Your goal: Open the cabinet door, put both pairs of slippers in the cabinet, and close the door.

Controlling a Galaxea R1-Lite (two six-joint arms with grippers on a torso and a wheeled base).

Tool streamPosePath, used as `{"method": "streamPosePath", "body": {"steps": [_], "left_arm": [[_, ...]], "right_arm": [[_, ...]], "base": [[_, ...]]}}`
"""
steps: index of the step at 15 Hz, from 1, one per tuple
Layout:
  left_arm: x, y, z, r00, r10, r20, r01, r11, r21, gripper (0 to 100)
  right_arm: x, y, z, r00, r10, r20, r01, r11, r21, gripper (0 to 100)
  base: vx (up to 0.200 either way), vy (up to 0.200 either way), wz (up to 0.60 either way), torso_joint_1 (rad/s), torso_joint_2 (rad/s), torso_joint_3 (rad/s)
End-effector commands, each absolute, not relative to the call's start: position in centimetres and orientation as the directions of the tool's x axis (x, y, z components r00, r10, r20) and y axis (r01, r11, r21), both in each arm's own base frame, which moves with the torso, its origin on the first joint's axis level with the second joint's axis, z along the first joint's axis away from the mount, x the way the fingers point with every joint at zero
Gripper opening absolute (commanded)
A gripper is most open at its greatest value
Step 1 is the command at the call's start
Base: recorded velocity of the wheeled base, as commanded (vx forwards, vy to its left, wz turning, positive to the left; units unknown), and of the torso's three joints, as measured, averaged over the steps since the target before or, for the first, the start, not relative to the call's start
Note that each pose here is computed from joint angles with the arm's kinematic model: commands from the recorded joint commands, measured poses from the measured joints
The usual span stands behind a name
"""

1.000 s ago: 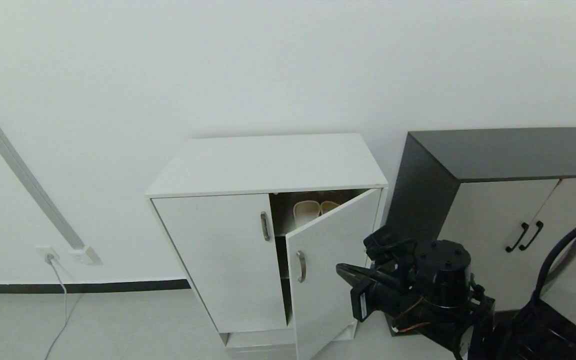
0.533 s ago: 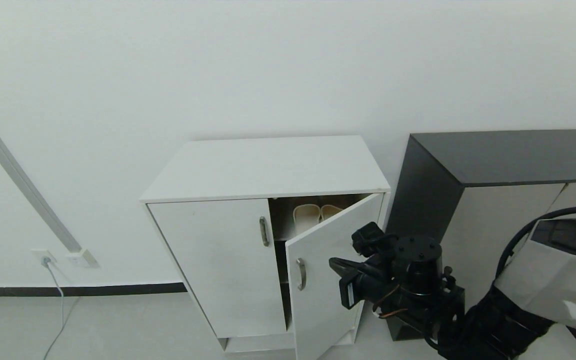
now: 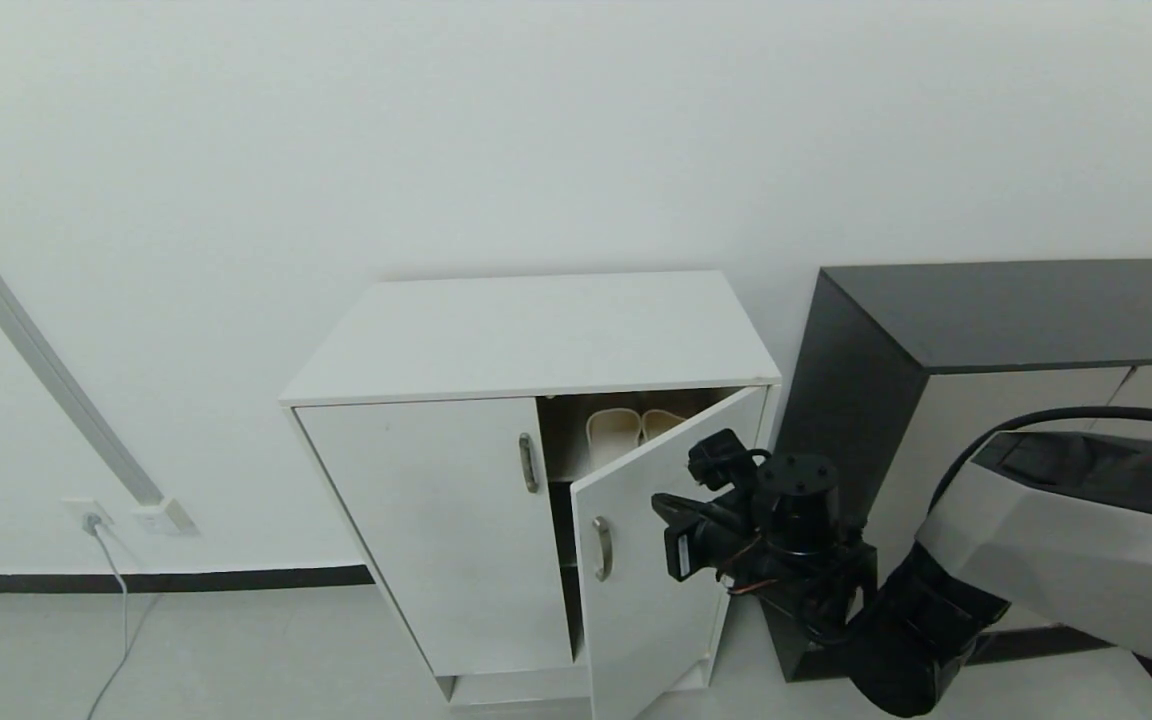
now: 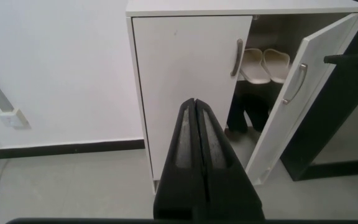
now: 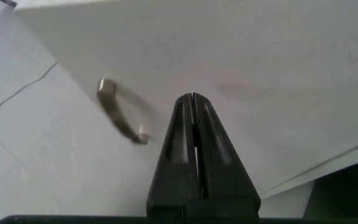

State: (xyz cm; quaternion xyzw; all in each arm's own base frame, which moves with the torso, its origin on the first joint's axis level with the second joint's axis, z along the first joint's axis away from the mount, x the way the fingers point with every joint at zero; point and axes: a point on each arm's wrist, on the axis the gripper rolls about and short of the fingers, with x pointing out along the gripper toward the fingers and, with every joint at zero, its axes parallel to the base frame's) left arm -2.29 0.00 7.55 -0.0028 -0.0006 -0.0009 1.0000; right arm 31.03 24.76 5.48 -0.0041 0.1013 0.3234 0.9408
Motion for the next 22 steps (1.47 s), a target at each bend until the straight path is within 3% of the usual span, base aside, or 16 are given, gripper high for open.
{"method": "streamPosePath", "body": {"steps": [1, 22], "left_arm": [[-2.3, 0.0, 7.5, 1.0, -0.002, 0.0, 0.002, 1.0, -0.006, 0], [-2.3, 0.0, 7.5, 1.0, -0.002, 0.0, 0.002, 1.0, -0.005, 0]], "right_arm": [[32.0, 24.9, 5.3, 0.778, 0.598, -0.192, -0.599, 0.799, 0.057, 0], [39.0, 26.5, 5.6, 0.819, 0.547, -0.174, -0.546, 0.836, 0.058, 0]], "base": [[0.0, 0.0, 0.0, 0.0, 0.0, 0.0], [0.0, 0.0, 0.0, 0.0, 0.0, 0.0]]}}
